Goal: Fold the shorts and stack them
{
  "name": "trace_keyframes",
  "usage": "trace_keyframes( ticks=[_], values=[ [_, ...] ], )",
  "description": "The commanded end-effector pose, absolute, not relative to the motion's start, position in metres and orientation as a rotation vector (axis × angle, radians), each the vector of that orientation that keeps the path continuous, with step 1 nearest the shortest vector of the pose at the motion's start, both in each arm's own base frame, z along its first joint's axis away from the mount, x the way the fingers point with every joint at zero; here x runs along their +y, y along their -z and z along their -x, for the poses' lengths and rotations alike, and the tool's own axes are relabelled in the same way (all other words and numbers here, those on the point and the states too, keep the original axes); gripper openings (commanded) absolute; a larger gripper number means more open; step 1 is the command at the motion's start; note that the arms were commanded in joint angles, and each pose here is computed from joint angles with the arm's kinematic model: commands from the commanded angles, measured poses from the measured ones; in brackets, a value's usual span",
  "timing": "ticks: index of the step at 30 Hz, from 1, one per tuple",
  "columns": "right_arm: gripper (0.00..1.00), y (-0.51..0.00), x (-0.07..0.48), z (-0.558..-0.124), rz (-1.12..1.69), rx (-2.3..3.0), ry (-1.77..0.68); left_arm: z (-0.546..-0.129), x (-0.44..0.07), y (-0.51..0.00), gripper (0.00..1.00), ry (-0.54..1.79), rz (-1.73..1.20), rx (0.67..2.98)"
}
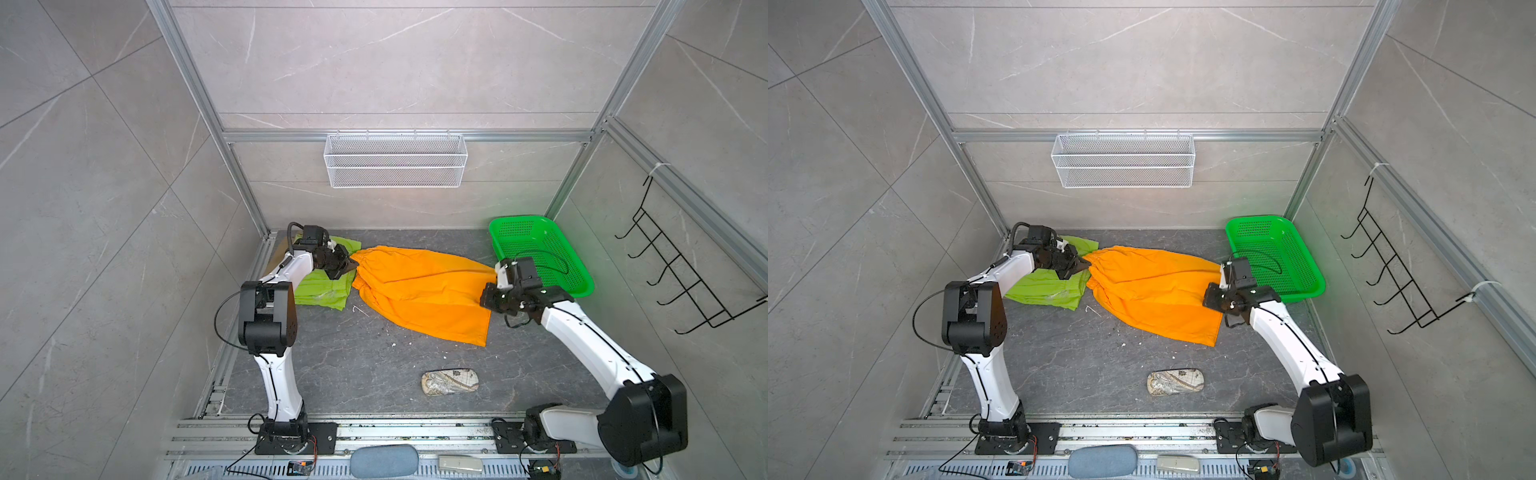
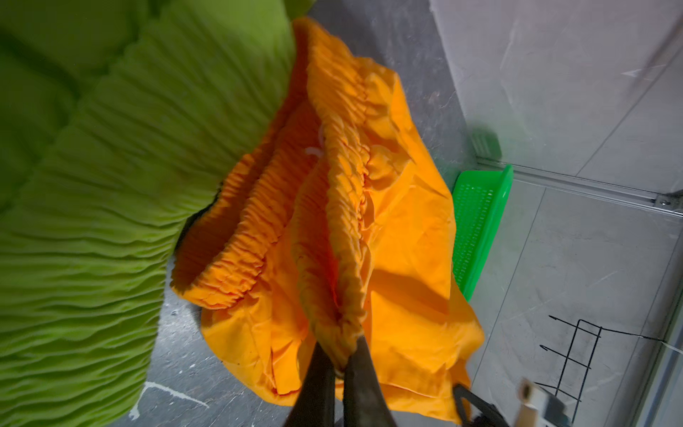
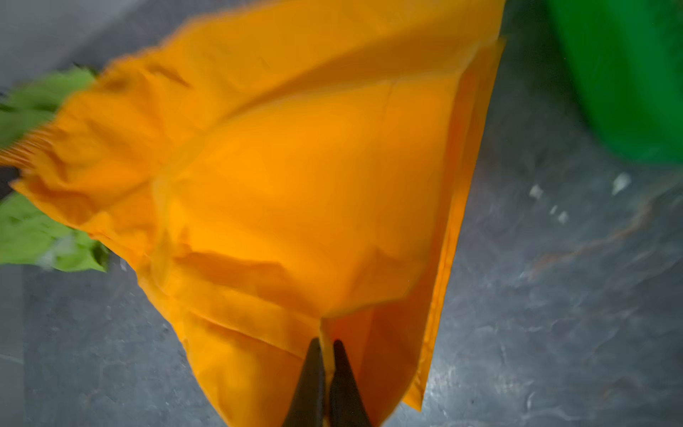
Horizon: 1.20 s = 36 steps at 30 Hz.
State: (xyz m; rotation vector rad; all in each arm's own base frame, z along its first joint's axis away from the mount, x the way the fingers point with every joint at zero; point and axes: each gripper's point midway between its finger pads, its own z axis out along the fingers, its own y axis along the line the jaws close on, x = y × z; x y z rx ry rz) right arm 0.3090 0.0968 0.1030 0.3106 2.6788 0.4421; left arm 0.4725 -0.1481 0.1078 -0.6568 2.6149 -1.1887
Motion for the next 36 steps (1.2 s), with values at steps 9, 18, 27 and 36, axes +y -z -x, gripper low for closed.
trace_keyframes(
  ticks=[9, 18, 27, 36],
  values=[
    [0.0, -0.016, 0.089, -0.251, -0.482, 2.878, -0.405, -0.441, -0.123, -0.043, 0.0, 1.047, 0.771, 2.748],
    [0.22, -0.016, 0.085, -0.252, -0.441, 2.912, -0.354, -0.45, -0.122, -0.072, 0.39, 1.104, 0.707, 2.668],
    [0.73, -0.122, 0.086, -0.284, -0.326, 2.734, -0.363, -0.456, -0.127, -0.171, 0.99, 0.989, 0.466, 2.535],
    [0.99, -0.09, 0.144, -0.292, -0.456, 2.697, -0.829, -0.449, -0.242, -0.171, 0.99, 1.295, 0.268, 2.546]
  ],
)
